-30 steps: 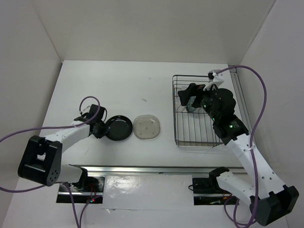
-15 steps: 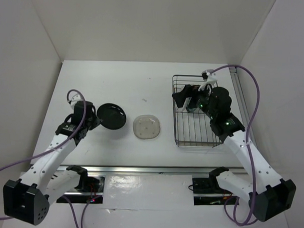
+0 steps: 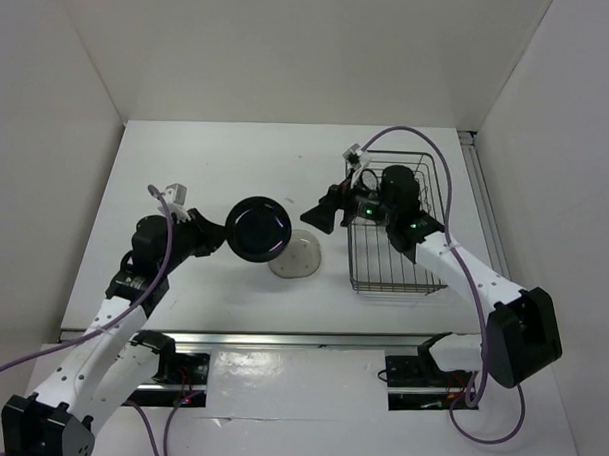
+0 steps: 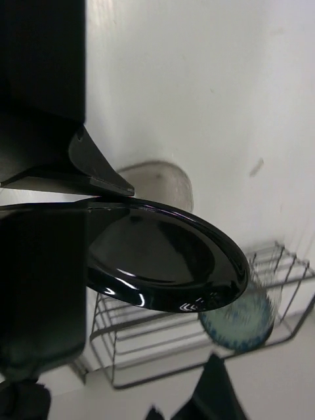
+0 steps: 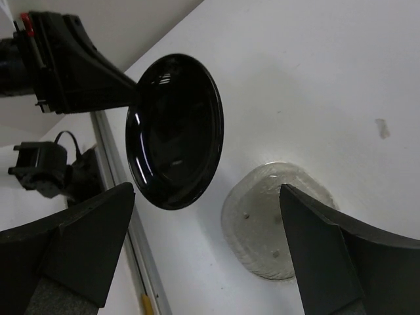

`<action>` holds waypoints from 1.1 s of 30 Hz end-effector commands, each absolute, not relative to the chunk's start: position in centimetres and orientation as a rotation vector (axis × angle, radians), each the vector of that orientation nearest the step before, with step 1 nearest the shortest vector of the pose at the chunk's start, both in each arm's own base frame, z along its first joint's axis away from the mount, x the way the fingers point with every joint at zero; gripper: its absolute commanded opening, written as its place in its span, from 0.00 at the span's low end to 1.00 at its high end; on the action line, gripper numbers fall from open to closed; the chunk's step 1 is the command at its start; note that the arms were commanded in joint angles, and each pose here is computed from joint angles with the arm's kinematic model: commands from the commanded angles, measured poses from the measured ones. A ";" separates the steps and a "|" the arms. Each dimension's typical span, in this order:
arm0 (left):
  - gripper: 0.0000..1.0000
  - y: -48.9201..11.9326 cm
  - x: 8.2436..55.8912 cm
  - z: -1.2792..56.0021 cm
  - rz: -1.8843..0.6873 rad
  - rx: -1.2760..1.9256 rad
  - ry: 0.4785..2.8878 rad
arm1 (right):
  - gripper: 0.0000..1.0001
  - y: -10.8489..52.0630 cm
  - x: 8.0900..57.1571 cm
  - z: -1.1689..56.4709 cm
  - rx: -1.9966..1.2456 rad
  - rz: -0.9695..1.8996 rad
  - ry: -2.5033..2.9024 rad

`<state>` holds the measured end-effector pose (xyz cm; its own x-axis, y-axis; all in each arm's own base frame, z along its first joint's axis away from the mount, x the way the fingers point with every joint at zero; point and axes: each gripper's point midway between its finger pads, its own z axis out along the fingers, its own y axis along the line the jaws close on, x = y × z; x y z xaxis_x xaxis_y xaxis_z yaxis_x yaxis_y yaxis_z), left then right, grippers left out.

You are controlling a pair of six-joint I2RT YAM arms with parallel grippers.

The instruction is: Load the plates into the dish rack

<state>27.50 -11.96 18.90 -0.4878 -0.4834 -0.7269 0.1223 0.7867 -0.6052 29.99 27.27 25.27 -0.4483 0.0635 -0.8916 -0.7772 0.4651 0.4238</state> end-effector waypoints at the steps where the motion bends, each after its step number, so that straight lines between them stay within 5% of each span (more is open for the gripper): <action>1: 0.00 -15.1 26.8 24.3 -0.937 -0.008 1.732 | 0.98 30.3 27.8 26.5 -0.762 1.191 1.644; 6: 0.00 -15.8 25.7 26.1 -0.990 0.077 1.643 | 0.96 32.1 26.7 24.0 -0.825 1.170 1.700; 8: 0.00 -15.9 25.6 26.3 -1.005 0.082 1.637 | 0.88 32.8 26.1 23.6 -0.847 1.186 1.706; 12: 0.00 -16.0 25.3 26.1 -1.014 0.097 1.624 | 0.60 33.6 25.7 22.7 -0.858 1.188 1.727; 13: 0.00 -15.9 25.2 26.2 -1.007 0.091 1.620 | 0.37 33.9 25.6 22.8 -0.858 1.184 1.718; 16: 0.00 -15.6 25.7 25.4 -0.986 0.055 1.649 | 0.01 33.9 26.1 23.6 -0.817 1.152 1.725; 19: 0.11 -14.7 27.2 23.8 -0.927 -0.051 1.742 | 0.00 33.2 27.1 24.7 -0.746 1.087 1.741; 21: 0.40 -14.0 28.0 22.6 -0.877 -0.115 1.800 | 0.00 31.5 28.8 24.7 -0.634 0.951 1.805; 22: 0.66 -13.4 28.6 21.4 -0.837 -0.180 1.864 | 0.00 30.5 29.3 25.7 -0.594 0.893 1.795; 27: 0.88 -13.1 29.2 19.6 -0.795 -0.229 1.951 | 0.00 20.8 34.2 28.3 -0.159 0.419 1.832; 33: 1.00 -12.3 29.2 18.5 -0.744 -0.293 1.996 | 0.00 11.4 36.0 32.3 0.100 0.032 1.791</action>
<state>28.42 -12.89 16.87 -0.5554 -0.4537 -0.6969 0.1254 0.7828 -0.6095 35.50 18.25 28.89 -0.3074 0.0892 -0.9474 -0.2369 0.9571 0.1670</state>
